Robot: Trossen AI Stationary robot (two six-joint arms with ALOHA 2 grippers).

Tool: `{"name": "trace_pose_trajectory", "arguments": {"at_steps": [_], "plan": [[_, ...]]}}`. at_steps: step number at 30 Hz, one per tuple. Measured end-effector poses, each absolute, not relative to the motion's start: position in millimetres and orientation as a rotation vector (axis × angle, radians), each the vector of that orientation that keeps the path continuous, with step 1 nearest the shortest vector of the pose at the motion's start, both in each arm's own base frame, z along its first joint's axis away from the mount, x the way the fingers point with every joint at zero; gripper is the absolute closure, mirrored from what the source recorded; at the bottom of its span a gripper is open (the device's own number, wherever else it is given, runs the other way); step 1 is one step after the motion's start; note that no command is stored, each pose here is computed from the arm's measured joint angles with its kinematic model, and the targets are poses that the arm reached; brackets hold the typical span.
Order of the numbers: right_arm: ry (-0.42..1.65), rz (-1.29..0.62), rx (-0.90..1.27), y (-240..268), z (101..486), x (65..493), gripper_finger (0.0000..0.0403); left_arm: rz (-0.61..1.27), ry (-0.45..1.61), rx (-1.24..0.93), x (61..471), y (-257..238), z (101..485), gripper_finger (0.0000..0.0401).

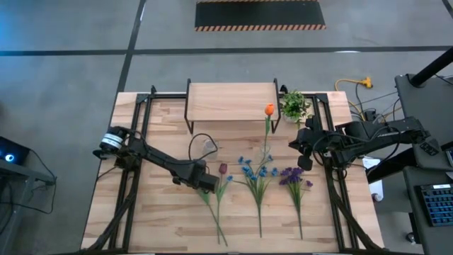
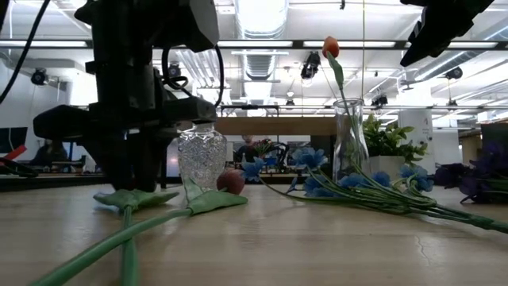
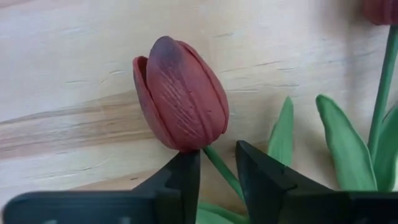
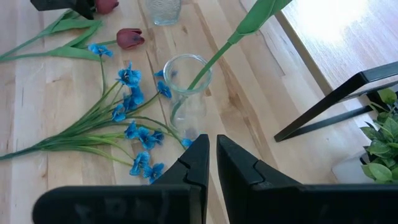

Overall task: Pick and place flowers into a vace then onto a shelf
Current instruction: Put the left red flower into the right transparent vase

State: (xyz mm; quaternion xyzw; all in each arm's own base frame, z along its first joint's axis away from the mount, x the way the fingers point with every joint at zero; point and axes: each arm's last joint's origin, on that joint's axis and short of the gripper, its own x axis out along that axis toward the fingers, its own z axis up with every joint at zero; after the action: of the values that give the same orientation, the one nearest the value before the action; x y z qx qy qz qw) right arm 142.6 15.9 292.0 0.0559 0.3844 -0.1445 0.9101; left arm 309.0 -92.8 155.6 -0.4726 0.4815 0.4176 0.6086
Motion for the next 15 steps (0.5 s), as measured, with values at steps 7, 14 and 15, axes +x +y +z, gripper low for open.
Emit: {"name": "trace_pose_trajectory", "arguments": {"at_steps": [7,14,15], "plan": [[0.792,-0.298,0.114,15.9,292.0,142.5,0.0380,0.959,1.106,-1.092,309.7,-92.9,155.7,0.0359],[0.792,-0.298,0.110,15.8,292.1,142.5,0.0380,0.920,1.119,-1.055,311.4,-93.4,158.0,0.0392],[0.792,-0.298,0.110,15.8,292.1,142.5,0.0380,0.917,1.120,-1.052,311.6,-93.5,158.3,0.0395]]}}
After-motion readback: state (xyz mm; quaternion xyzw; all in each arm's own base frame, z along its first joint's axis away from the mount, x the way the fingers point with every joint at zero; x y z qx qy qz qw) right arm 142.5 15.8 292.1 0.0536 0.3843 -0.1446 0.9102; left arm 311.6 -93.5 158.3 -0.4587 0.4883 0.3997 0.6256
